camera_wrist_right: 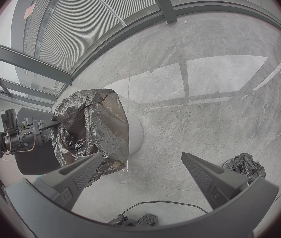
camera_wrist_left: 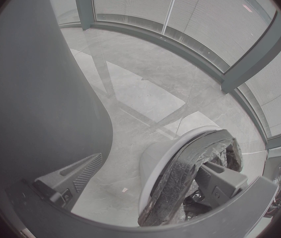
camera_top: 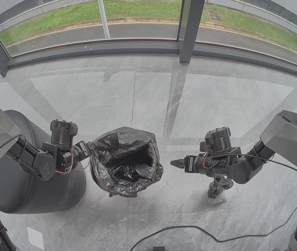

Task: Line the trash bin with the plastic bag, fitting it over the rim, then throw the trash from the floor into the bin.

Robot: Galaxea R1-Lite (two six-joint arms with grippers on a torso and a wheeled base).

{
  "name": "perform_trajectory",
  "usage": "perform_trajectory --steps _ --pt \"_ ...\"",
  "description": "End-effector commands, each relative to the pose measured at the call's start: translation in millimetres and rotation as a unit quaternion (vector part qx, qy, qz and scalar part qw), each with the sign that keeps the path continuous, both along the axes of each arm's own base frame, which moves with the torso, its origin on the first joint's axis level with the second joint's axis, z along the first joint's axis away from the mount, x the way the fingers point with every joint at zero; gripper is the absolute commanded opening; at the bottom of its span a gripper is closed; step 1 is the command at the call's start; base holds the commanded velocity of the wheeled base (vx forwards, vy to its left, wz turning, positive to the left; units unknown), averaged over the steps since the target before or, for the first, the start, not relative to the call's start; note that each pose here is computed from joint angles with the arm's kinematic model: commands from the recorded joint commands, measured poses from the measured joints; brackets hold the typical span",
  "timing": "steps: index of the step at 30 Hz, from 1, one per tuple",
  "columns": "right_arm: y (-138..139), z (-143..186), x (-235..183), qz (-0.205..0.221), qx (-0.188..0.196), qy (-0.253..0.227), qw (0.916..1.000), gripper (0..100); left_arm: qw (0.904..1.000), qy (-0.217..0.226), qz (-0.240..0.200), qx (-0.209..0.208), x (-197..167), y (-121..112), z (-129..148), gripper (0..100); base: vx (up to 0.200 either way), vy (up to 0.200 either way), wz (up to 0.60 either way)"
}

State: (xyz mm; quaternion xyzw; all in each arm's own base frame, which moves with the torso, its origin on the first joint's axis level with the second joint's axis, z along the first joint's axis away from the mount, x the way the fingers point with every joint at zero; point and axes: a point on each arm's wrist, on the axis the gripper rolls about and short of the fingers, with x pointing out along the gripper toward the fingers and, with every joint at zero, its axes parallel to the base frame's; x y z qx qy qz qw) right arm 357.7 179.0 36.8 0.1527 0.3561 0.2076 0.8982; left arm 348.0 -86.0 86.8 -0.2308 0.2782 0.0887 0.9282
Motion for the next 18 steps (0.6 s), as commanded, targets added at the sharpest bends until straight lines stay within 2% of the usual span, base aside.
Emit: perform_trajectory --steps 1,12,18 --pt "0 0 0 0.001 0.000 0.001 1.0000 100 0.9999 -0.014 0.000 -0.004 -5 1 12 100 0.000 0.000 0.00" --pt "0 -2 0 0.000 -0.001 0.003 1.0000 100 1.0000 0.005 0.005 0.003 10 0 -9 100 0.000 0.000 0.00" --pt "0 -2 0 0.000 -0.002 0.002 1.0000 100 0.9997 0.002 0.023 0.001 18 11 -10 100 0.000 0.000 0.00"
